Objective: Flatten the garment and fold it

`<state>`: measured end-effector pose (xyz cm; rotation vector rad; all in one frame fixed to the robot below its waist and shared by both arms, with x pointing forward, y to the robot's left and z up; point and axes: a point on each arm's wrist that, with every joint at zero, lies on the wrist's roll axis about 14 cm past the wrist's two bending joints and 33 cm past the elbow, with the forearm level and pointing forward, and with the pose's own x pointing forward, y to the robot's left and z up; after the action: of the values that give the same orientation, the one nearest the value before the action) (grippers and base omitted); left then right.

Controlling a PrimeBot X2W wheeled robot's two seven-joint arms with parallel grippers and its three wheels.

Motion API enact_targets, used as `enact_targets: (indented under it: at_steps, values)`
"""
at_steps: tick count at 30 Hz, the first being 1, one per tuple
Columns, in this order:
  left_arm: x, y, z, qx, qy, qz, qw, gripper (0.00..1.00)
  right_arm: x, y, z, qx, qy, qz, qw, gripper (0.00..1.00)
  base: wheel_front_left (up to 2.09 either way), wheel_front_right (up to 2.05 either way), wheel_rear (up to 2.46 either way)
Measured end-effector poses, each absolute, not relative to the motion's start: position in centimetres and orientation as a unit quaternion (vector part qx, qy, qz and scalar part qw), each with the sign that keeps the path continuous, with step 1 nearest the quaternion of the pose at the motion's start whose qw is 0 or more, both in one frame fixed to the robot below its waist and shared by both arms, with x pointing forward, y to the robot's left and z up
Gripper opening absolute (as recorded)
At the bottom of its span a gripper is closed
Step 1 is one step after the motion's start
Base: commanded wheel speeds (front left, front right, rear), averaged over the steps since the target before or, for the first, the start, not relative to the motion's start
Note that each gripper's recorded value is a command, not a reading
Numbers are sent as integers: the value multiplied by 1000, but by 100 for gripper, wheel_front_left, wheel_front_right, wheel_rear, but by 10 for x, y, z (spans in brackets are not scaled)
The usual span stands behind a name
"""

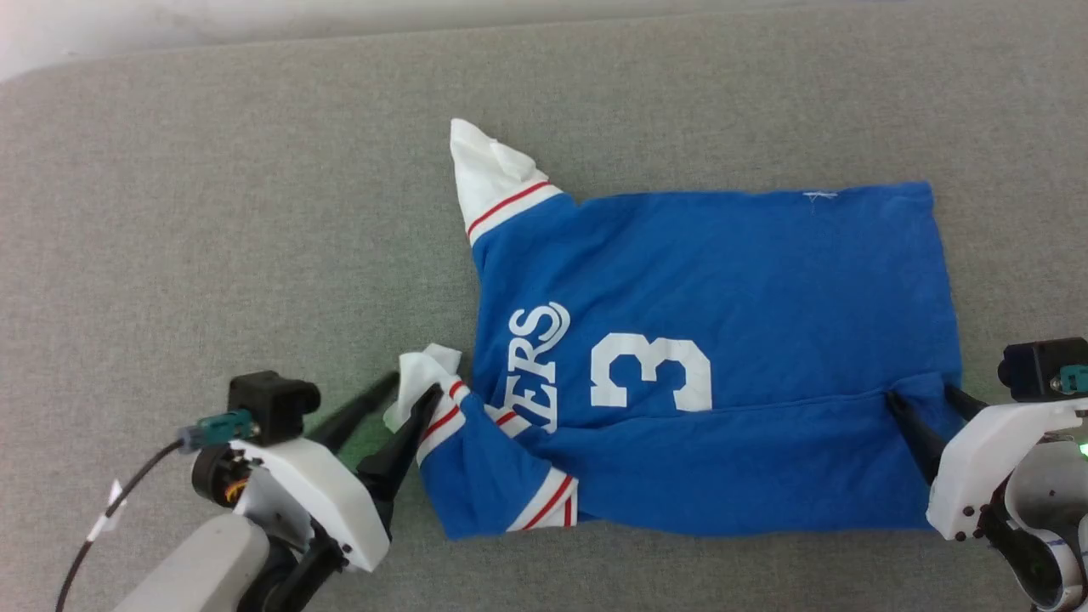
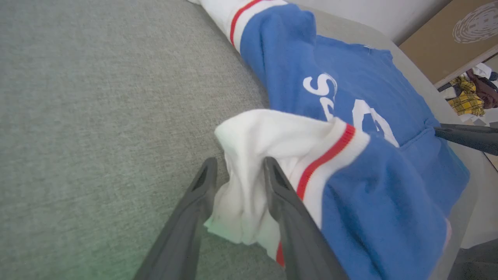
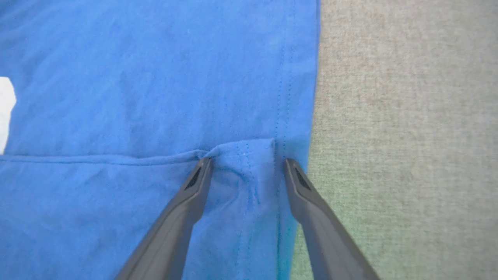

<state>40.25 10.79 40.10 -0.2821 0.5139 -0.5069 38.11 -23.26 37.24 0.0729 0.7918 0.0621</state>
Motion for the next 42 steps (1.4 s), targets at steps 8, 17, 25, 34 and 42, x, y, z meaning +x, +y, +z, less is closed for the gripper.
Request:
enact_targets:
  at_steps: [8,17,25,34,42]
  values:
    - [404,126,440,-168,164,-198,952,100,381,-230,407,47,311,29,949,100,0,0,0]
    - [396,178,501,-134,25,-68,988,100,373,-243,466,28,156,-24,987,100,0,0,0]
    - [360,192,519,-108,-36,2,993,100,359,-257,497,4,37,-74,997,100,0,0,0]
    - [325,180,481,-140,21,-2,990,100,345,-265,490,15,20,-90,996,100,0,0,0]
    - [321,148,449,-131,150,-97,975,100,350,-264,485,13,26,-88,996,100,0,0,0]
